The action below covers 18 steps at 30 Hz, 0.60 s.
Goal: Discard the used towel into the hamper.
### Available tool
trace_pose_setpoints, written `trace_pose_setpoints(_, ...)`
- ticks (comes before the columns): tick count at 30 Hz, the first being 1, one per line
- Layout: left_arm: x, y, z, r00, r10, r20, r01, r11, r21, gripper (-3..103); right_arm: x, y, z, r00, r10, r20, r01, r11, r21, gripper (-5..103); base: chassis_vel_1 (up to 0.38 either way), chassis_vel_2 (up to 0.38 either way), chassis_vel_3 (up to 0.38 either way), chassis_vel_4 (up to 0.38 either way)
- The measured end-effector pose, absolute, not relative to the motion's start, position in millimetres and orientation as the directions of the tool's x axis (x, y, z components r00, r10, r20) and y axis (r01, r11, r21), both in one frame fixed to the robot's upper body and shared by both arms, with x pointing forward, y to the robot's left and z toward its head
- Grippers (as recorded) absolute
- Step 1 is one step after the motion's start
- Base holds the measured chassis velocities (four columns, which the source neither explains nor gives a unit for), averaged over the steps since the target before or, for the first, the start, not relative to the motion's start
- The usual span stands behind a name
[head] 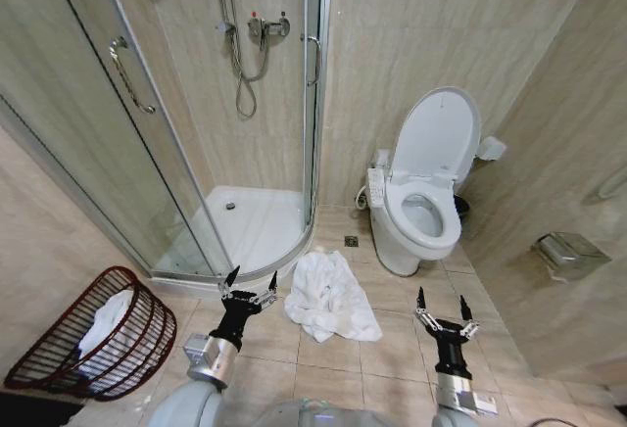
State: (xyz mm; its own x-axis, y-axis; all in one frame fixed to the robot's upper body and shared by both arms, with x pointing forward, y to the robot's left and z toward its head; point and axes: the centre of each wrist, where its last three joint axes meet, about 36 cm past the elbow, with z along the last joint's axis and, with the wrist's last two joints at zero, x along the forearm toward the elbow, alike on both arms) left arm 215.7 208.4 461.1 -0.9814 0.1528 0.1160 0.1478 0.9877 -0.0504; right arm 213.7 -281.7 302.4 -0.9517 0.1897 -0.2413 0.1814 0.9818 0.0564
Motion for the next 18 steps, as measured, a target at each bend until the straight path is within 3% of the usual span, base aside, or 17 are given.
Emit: trace_pose_setpoints(18, 216, 208, 461, -0.981, 0.153, 0.116, 0.148, 0.988, -0.050, 100, 208, -277, 316, -0.965, 0.174, -0.195, 0.146, 0.978, 0.146, 100, 0.000, 0.000, 0.000, 0.000)
